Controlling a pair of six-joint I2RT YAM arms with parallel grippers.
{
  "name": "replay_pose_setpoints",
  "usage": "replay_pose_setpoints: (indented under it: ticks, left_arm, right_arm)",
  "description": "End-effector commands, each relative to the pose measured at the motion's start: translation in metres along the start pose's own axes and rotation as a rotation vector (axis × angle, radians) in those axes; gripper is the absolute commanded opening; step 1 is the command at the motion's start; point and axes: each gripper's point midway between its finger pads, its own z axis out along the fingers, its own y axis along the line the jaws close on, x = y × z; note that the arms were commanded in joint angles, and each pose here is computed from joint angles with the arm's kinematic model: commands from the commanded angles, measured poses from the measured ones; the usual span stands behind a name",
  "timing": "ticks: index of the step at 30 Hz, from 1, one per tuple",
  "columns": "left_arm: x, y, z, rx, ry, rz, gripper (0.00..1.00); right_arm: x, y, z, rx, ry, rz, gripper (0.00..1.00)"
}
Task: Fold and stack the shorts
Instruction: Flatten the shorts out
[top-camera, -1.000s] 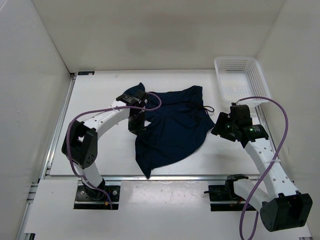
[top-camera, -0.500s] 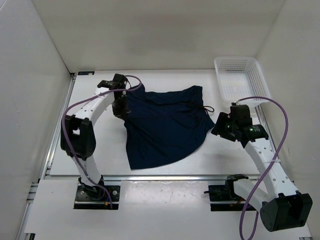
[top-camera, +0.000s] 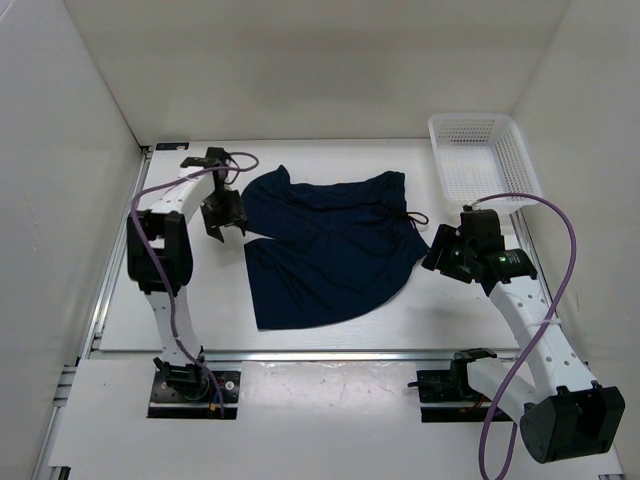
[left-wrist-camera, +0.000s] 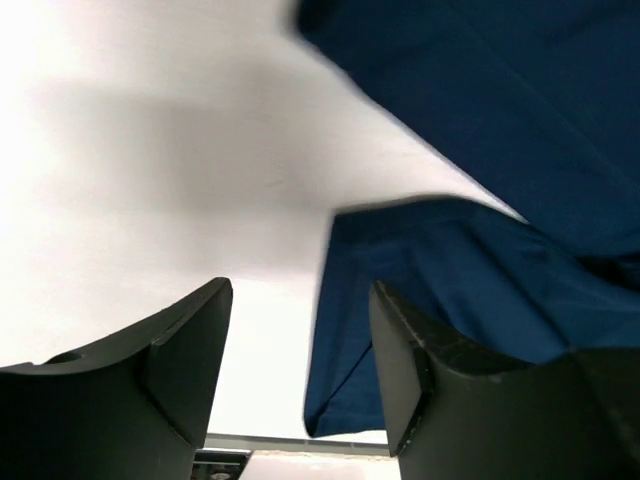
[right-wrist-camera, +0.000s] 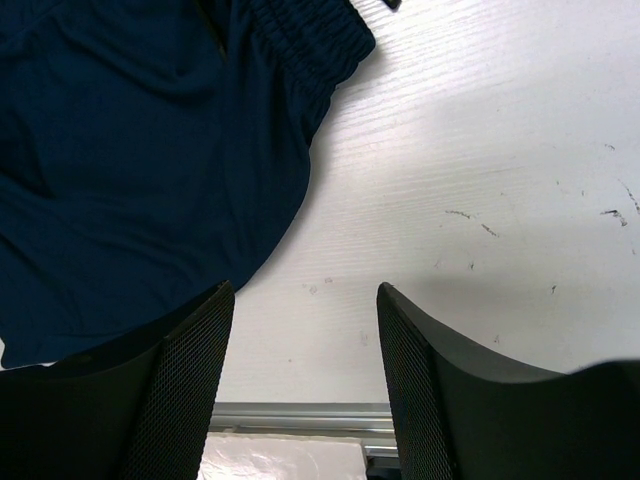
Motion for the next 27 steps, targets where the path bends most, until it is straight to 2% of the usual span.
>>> replay_pose_setpoints:
  ticks: [1,3,4,7,8,11,12,14,19,21,22,23,24,27]
  left_arm:
    - [0.005,0.005,-0.067,0.058,-0.166,-0.049,0.66]
    - [0.036,-0.009,-0.073,0.135,-0.142,-0.044,0.64]
    - [0.075,-0.013,-0.071,0.164,-0.106,-0.016,0.62]
    - [0.130,-0.027,-0.062,0.263,-0.034,-0.037,0.62]
    - [0.165,-0.027,-0.053,0.272,0.020,-0.036,0.67]
    - [0.211,-0.031,-0.039,0.281,0.089,-0.042,0.82]
    - [0.219,-0.031,-0.034,0.273,0.106,-0.046,0.88]
    - [0.234,-0.037,-0.026,0.282,0.126,-0.025,0.88]
    - [0.232,-0.046,-0.009,0.255,0.127,-0.023,0.89]
    - [0.232,-0.050,0.004,0.242,0.141,0.007,0.77]
    - [0.229,-0.052,0.006,0.232,0.134,0.030,0.66]
    - [0.229,-0.052,0.008,0.224,0.140,0.046,0.26]
    - [0.229,-0.048,0.015,0.204,0.157,0.048,0.10]
    - [0.215,-0.042,0.006,0.222,0.126,0.017,0.10]
  right_arm:
    - [0.005,-0.001,0.004,0.006,0.026,0.008,0.64]
    - [0.007,0.000,0.006,0.004,0.042,0.018,0.64]
    - [0.014,-0.001,0.010,0.006,0.071,0.033,0.64]
    - [0.017,0.004,0.019,-0.020,0.101,0.055,0.64]
    - [0.019,0.006,0.022,-0.033,0.109,0.064,0.64]
    - [0.022,0.012,0.031,-0.064,0.142,0.095,0.64]
    - [0.022,0.012,0.034,-0.067,0.150,0.104,0.64]
    - [0.022,0.016,0.036,-0.081,0.161,0.129,0.64]
    - [0.024,0.018,0.041,-0.094,0.191,0.151,0.71]
    - [0.025,0.016,0.047,-0.093,0.199,0.162,0.75]
    - [0.028,0.011,0.050,-0.080,0.211,0.173,0.75]
    - [0.033,0.011,0.056,-0.080,0.231,0.186,0.75]
    - [0.026,0.009,0.060,-0.089,0.215,0.205,0.75]
    - [0.027,0.008,0.071,-0.102,0.242,0.242,0.72]
